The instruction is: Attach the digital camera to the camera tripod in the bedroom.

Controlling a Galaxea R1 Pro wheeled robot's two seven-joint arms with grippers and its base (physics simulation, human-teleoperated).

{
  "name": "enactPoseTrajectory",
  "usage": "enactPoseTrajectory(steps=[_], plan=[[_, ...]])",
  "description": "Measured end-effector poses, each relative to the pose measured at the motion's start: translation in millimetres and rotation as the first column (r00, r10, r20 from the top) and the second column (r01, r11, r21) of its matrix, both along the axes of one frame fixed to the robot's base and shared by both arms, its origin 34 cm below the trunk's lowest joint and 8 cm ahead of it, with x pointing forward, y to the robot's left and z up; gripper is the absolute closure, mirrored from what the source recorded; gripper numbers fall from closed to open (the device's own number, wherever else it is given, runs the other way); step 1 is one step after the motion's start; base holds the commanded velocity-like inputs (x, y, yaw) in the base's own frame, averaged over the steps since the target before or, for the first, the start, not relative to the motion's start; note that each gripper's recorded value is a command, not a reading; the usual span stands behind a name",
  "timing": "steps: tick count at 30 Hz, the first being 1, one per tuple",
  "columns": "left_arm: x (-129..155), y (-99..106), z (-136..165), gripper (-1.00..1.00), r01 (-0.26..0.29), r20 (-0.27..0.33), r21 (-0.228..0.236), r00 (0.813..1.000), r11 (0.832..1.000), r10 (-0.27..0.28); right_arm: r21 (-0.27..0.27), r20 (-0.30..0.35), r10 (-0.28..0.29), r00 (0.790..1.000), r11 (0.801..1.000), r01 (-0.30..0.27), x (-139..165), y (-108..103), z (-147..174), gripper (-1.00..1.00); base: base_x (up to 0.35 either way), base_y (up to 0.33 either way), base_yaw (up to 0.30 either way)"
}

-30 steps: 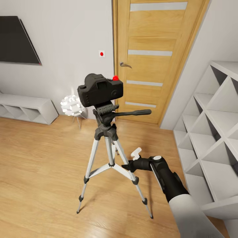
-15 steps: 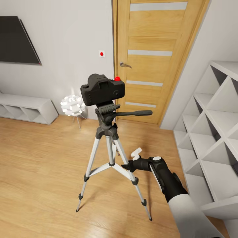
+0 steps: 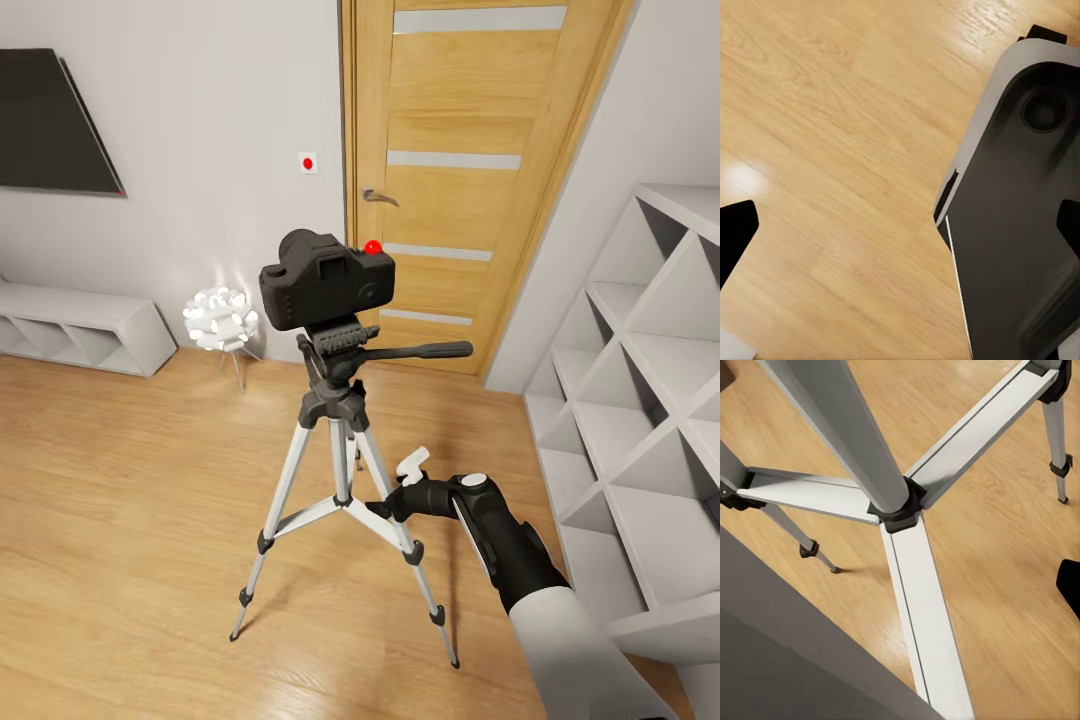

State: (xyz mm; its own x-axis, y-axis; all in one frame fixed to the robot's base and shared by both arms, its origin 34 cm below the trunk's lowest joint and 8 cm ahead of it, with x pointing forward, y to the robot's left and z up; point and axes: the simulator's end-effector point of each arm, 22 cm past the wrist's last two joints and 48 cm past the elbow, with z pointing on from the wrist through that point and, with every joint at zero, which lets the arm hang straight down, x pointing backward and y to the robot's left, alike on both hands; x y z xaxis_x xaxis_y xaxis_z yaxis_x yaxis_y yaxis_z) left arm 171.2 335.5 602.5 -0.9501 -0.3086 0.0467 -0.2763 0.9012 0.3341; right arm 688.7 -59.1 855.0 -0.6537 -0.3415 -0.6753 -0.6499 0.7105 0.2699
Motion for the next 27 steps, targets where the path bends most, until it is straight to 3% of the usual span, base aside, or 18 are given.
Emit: enactPoseTrajectory(steps=[20,27], plan=[[-0.1,1.2,0.2,-1.00,-0.001,0.000,0.002,1.000,1.000,0.001,0.003,0.002,0.013,1.000,1.000,-0.013,-0.7,-5.3,1.6,-1.00,0.000,0.000,0.000],[-0.2,1.5,0.2,-1.00,-0.001,0.000,0.003,1.000,1.000,0.001,0.031,0.042,0.066,0.997,0.997,-0.067,2.7,-13.4,26.0,-1.00,0.000,0.000,0.000]])
